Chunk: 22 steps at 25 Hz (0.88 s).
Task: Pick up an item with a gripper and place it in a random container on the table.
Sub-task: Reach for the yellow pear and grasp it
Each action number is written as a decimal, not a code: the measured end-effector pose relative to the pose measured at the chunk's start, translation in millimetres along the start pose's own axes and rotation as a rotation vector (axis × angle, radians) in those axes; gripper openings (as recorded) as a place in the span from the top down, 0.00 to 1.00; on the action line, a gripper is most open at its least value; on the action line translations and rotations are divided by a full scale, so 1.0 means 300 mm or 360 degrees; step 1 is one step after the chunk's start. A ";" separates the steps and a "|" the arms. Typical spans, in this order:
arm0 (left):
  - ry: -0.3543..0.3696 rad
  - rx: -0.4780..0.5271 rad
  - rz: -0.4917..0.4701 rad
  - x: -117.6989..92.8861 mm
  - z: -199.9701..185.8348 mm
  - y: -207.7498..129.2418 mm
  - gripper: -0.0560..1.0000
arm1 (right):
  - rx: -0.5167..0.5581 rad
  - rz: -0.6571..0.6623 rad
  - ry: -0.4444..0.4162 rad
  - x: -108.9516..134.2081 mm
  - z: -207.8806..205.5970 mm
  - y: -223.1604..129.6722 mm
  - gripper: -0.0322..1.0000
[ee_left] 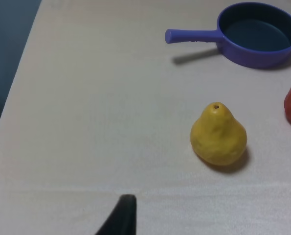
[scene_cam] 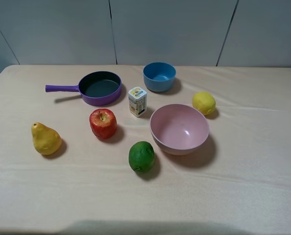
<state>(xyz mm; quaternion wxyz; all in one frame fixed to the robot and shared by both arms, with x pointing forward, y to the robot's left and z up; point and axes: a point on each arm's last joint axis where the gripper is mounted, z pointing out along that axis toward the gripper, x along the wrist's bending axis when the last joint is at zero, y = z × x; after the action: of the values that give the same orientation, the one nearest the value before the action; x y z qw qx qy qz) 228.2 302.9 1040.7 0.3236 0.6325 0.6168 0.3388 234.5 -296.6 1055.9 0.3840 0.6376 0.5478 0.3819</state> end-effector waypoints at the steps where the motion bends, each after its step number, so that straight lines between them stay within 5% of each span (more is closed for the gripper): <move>1: 0.0000 0.0000 0.0000 0.000 0.000 0.000 0.03 | 0.0000 0.0000 0.0000 0.000 0.000 0.000 0.30; 22: 0.0000 0.0000 0.0000 0.000 0.000 0.000 0.03 | 0.0000 0.0001 0.0002 0.000 0.000 0.000 0.30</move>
<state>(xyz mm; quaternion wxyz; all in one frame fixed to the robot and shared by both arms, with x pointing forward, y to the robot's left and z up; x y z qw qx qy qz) 228.2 302.9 1040.7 0.3236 0.6325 0.6168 0.3388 234.5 -296.4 1055.9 0.3834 0.6376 0.5478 0.3825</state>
